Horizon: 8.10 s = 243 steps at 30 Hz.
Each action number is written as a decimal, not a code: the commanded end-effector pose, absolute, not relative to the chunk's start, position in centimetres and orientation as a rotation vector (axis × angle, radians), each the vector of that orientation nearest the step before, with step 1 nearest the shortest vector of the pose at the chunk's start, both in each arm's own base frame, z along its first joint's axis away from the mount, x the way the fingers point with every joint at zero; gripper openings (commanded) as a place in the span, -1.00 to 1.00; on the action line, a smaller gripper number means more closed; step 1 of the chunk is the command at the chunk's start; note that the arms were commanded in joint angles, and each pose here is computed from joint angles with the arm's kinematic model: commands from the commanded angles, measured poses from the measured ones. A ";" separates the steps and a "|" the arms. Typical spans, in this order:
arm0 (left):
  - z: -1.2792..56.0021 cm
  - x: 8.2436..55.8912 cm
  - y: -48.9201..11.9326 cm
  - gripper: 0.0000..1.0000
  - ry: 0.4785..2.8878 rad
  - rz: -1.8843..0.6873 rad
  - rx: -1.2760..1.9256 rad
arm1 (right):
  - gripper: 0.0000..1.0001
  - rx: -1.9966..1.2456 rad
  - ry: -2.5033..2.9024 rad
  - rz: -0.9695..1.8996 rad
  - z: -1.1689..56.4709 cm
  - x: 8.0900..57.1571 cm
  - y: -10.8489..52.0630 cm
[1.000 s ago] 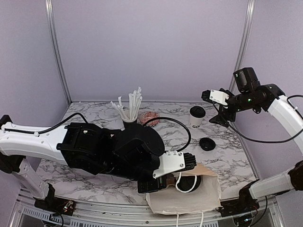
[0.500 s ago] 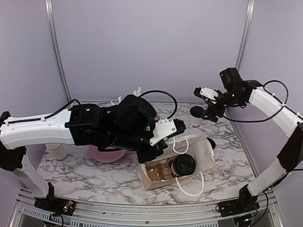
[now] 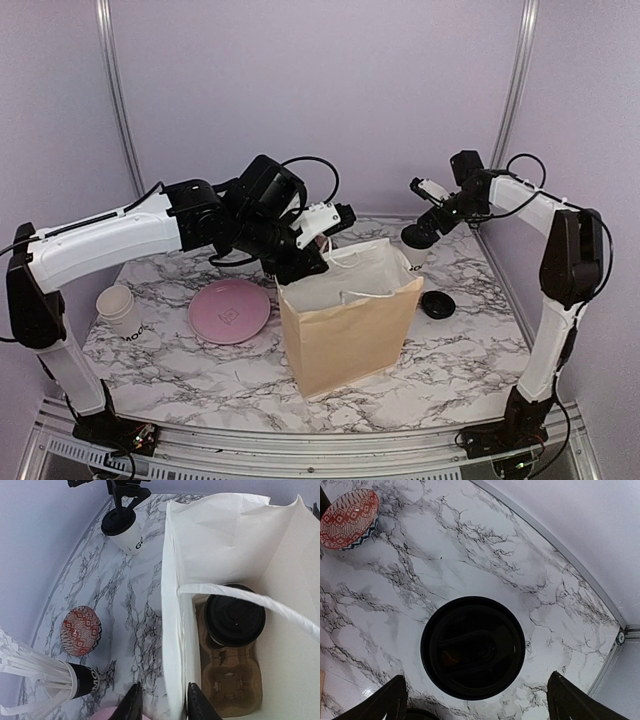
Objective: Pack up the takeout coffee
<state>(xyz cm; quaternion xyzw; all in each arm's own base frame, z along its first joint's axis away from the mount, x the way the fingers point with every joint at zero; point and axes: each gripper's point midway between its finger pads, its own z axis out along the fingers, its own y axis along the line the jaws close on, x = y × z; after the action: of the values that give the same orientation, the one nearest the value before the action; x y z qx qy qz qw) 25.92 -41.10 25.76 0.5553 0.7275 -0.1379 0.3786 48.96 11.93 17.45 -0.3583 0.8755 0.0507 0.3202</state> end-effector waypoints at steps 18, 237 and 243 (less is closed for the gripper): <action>28.2 27.8 -39.1 0.30 1.870 -0.337 1.212 | 0.74 -0.869 2.308 0.256 15.1 52.5 13.5; 31.2 6.1 -31.0 0.30 1.966 -0.785 1.512 | 0.82 -1.644 1.739 0.747 30.8 29.3 36.0; 33.4 7.4 -29.4 0.30 1.947 -0.694 1.445 | 0.23 -1.575 1.845 0.796 29.7 31.0 36.2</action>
<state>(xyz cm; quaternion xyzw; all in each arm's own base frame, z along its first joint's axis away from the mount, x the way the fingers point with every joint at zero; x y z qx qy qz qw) 6.53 -31.11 31.65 0.5585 0.7273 -0.2847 0.2794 29.85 36.54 30.01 -0.6186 0.6631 0.2912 0.3046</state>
